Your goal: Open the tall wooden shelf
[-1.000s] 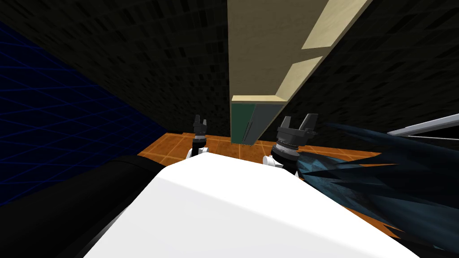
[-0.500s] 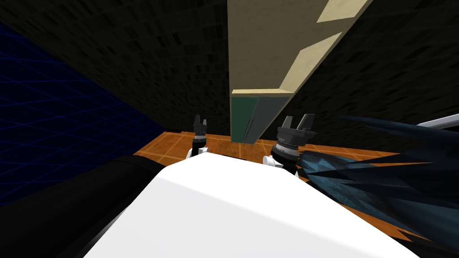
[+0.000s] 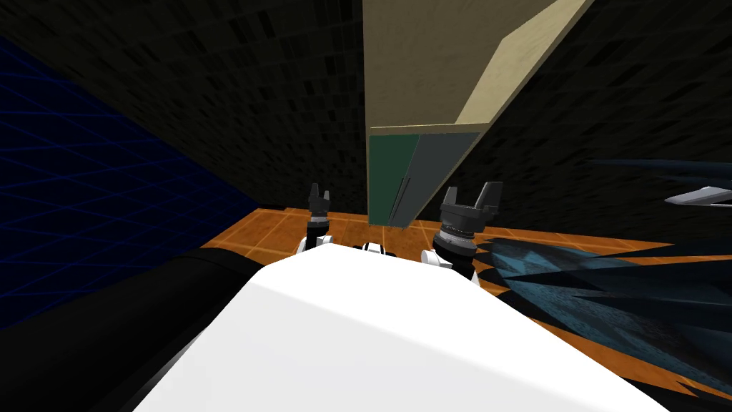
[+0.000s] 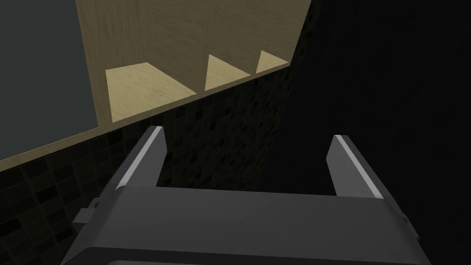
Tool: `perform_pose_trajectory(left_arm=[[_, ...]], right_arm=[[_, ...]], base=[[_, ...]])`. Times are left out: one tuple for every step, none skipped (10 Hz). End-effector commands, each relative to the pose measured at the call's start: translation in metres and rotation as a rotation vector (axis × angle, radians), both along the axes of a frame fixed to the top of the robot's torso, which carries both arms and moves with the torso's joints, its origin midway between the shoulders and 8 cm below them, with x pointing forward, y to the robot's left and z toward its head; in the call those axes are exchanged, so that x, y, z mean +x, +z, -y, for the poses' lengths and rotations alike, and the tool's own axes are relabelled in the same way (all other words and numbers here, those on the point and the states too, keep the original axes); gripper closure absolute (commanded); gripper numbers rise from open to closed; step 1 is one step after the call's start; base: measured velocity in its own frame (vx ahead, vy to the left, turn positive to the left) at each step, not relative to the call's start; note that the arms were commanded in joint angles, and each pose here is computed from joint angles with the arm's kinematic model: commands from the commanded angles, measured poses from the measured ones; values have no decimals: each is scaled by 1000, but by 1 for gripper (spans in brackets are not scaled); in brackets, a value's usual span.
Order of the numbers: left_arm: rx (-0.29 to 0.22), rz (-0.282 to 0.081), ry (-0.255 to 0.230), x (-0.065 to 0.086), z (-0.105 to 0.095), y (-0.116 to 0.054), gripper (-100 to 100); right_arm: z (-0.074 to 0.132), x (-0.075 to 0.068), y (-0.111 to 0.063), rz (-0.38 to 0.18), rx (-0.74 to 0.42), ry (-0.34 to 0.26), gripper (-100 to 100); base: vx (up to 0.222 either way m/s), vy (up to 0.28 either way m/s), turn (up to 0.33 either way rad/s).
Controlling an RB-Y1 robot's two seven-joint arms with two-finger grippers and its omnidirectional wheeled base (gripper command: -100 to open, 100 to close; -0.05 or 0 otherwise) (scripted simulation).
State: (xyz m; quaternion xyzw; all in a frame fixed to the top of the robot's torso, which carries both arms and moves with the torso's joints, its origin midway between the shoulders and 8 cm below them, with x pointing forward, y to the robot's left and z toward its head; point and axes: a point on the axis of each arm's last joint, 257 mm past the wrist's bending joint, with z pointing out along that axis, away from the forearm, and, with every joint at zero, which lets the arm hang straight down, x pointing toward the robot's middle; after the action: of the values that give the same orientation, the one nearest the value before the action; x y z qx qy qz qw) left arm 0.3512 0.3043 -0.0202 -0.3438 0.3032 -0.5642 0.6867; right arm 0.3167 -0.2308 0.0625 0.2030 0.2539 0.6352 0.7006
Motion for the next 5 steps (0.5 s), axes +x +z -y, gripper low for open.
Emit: perform_pose_trajectory(left_arm=[[0,0,0,0,0,0,0],[0,0,0,0,0,0,0],[0,0,0,0,0,0,0],[0,0,0,0,0,0,0],[0,0,0,0,0,0,0]], right_arm=[[-11,7,-12,-35,-114,4,-100],[-14,11,-18,-50,-163,1,-100],[-17,15,-24,-65,-214,-5,-100],[-20,19,-31,-79,-263,-14,-100],[-21,23,-38,-94,-313,-27,-100]], base=[[34,43,-32],[51,59,-25],[52,71,-34],[57,81,-44],[65,90,-47]])
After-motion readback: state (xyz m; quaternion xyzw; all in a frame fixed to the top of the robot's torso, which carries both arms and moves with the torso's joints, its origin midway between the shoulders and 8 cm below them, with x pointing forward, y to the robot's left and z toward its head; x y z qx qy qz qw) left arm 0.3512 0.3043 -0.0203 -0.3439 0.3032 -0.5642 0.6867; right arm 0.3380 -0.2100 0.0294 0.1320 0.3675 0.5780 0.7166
